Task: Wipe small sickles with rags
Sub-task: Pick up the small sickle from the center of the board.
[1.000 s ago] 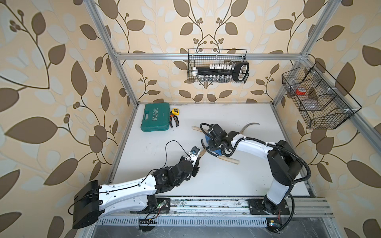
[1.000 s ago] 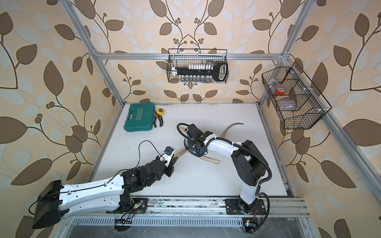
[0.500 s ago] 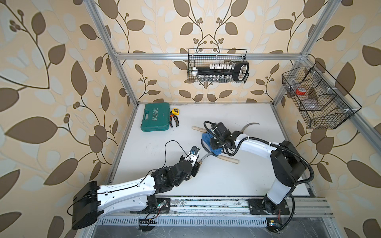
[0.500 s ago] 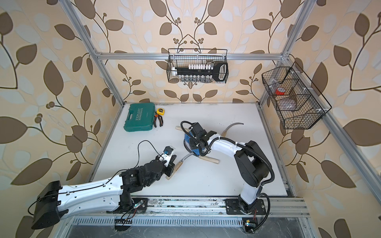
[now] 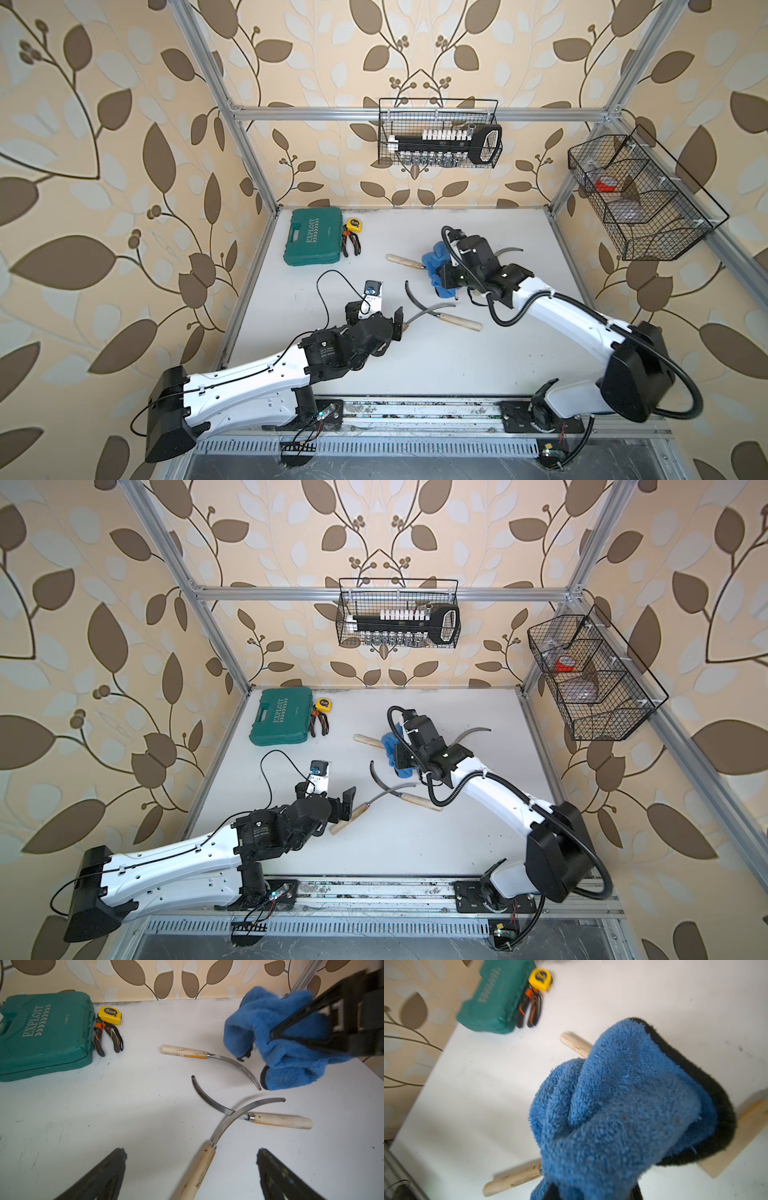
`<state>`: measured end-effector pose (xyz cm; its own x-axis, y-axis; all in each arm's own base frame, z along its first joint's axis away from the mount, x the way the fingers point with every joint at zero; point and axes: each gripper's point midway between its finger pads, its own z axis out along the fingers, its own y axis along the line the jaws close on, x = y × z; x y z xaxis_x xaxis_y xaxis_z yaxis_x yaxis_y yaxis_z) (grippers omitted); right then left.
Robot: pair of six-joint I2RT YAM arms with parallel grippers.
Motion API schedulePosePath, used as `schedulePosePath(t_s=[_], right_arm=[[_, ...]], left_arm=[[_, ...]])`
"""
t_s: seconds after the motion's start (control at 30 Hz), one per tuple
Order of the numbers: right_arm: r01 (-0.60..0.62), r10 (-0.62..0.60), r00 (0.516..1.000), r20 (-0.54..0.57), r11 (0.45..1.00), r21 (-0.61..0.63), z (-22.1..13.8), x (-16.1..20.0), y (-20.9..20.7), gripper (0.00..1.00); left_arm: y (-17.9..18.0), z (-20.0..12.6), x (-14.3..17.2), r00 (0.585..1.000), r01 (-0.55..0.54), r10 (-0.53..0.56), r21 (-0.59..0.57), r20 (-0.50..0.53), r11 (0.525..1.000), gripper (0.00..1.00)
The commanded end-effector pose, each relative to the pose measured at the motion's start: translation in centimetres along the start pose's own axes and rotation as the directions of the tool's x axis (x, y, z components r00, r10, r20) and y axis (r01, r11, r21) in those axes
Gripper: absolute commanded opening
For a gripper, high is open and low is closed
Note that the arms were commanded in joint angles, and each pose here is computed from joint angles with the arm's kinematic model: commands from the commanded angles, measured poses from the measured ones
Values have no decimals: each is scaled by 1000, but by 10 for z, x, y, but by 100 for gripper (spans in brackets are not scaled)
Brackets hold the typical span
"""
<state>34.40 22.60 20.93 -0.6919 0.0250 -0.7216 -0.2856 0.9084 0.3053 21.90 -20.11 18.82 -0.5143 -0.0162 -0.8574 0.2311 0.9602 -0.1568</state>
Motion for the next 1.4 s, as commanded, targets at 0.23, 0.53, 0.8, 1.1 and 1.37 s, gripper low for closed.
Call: schedulePosePath(t_s=[0.23, 0.53, 0.8, 1.1, 1.37], right_arm=[[-84, 79, 981, 177, 996, 20, -71, 17, -37, 0], [-84, 90, 980, 178, 996, -38, -79, 31, -34, 0], [-86, 90, 982, 166, 996, -31, -77, 34, -35, 0], [-92, 95, 984, 148, 995, -30, -73, 40, -37, 0], [-100, 103, 983, 150, 995, -25, -75, 42, -39, 0]], left_arm=[[-15, 3, 75, 920, 25, -13, 24, -391, 999, 80], [-11, 24, 147, 823, -17, -17, -55, -568, 998, 74], [2, 17, 154, 814, -17, -39, -91, -580, 996, 80], [11, 15, 167, 814, 20, -74, -100, -576, 995, 80], [-2, 23, 170, 800, -23, -4, -37, -600, 999, 75]])
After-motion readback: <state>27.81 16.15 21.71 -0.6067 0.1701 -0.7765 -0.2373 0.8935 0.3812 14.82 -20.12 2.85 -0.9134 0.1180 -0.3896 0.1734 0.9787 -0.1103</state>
